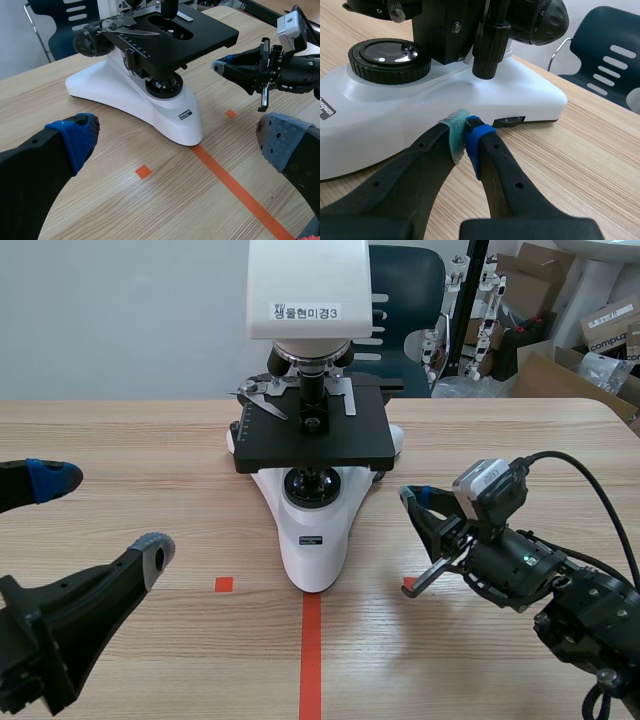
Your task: Point at the stage knob
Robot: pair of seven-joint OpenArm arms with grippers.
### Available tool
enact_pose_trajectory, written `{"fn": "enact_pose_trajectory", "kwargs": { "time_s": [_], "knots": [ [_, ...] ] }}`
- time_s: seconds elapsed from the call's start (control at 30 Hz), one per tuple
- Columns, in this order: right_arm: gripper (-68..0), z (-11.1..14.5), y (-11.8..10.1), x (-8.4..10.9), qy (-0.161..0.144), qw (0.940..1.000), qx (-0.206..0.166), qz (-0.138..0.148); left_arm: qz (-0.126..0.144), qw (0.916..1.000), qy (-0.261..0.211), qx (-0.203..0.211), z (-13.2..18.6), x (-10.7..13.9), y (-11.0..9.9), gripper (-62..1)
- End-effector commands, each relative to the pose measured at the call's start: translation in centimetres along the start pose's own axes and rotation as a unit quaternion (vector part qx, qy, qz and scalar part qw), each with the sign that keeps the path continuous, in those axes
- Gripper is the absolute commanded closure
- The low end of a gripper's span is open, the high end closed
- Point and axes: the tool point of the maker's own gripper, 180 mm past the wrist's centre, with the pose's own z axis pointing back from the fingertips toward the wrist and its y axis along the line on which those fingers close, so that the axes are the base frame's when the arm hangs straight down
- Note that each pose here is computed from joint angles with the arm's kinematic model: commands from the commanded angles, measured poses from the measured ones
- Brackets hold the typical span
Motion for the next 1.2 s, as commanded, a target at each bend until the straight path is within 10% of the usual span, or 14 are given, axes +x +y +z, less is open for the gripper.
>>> {"fn": "enact_pose_trajectory", "kwargs": {
  "time_s": [0.0,0.43,0.7,0.87,1.17],
  "knots": [
    [-2.2,-0.5,-1.0,1.3,-0.025,0.9996,-0.011,0.004,0.001,0.9999,-0.017,-0.002,-0.1,0.9,-0.2,-62.3],
    [-4.5,-0.1,-1.9,1.6,-0.031,0.9993,-0.021,-0.010,0.001,0.9999,-0.017,-0.002,-0.1,0.9,-0.2,-62.3],
    [-42.8,2.9,-7.5,3.7,-0.034,0.9959,-0.019,-0.082,0.001,0.9999,-0.017,-0.002,-0.1,0.9,-0.2,-62.3],
    [-45.2,5.3,-11.1,5.2,0.022,0.9988,-0.016,-0.041,0.001,0.9999,-0.017,-0.002,-0.1,0.9,-0.2,-62.3],
    [-45.3,10.2,-16.5,12.3,0.008,0.9989,-0.046,0.004,0.001,0.9999,-0.017,-0.002,-0.1,0.9,-0.2,-62.3]
  ]
}}
